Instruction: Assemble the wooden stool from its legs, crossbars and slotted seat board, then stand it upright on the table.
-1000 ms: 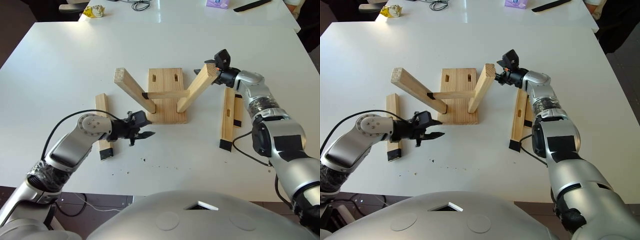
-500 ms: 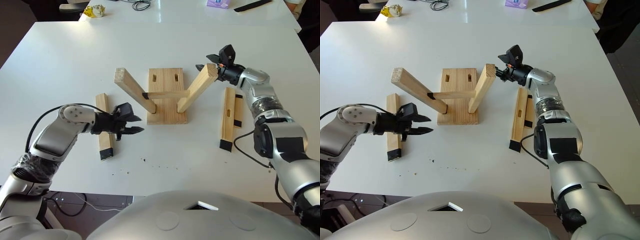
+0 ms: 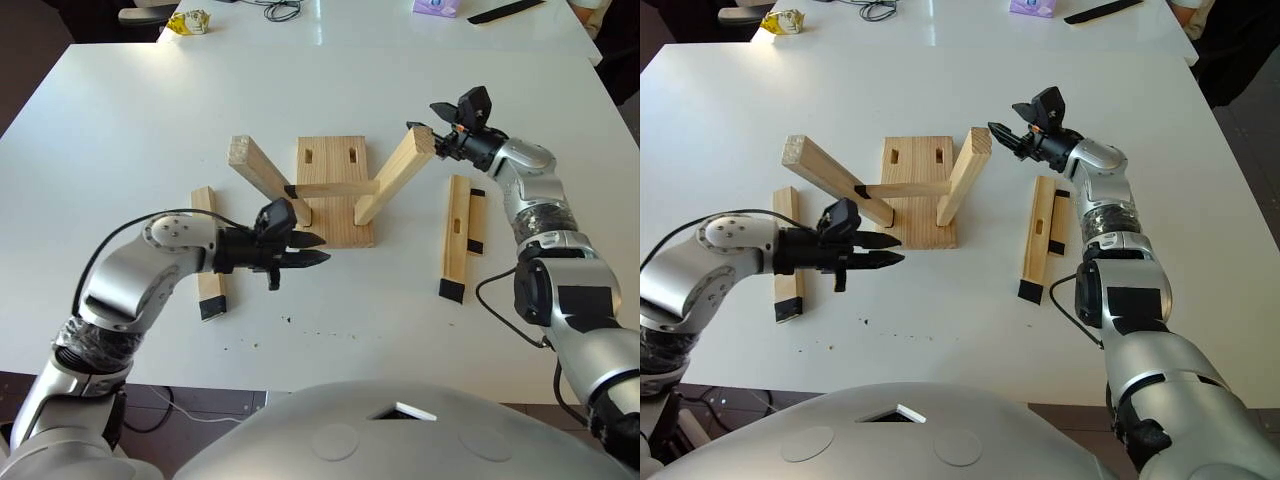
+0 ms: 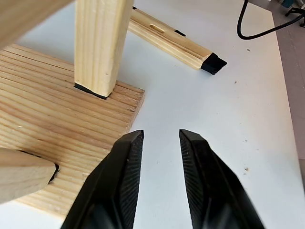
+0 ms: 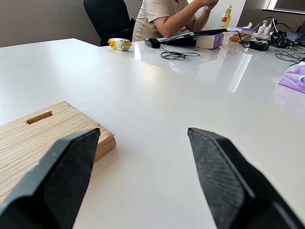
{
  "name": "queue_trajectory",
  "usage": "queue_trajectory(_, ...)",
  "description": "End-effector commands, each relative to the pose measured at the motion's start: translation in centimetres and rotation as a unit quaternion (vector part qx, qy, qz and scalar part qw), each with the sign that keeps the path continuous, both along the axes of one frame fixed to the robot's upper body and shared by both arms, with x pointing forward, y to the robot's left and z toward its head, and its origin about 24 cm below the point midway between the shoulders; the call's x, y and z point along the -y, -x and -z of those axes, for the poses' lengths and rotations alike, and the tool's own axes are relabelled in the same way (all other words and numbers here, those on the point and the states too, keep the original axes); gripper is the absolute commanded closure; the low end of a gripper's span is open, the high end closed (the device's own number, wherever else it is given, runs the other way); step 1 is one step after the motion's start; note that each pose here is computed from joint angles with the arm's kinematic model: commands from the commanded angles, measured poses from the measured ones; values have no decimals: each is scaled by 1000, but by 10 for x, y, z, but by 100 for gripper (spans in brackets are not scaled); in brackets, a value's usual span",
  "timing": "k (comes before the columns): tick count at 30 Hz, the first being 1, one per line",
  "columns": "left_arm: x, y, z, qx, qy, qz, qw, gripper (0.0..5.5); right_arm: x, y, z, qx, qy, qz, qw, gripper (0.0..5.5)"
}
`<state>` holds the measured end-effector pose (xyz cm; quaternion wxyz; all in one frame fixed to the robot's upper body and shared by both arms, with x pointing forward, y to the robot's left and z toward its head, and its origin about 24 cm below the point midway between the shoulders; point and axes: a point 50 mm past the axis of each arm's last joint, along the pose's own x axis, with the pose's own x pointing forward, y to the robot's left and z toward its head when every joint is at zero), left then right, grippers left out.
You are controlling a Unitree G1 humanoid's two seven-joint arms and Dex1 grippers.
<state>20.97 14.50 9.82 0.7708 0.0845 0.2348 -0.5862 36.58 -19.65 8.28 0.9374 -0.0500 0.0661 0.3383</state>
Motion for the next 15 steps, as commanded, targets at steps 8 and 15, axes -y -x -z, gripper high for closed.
queue_trajectory(8,17,3,17,94,-14,-40,995,304,-2,13,11,-9,0,-4,1000,206)
queue_trajectory(15,31,9,9,109,45,-53,992,252,-1,18,14,-14,4,-2,1000,206)
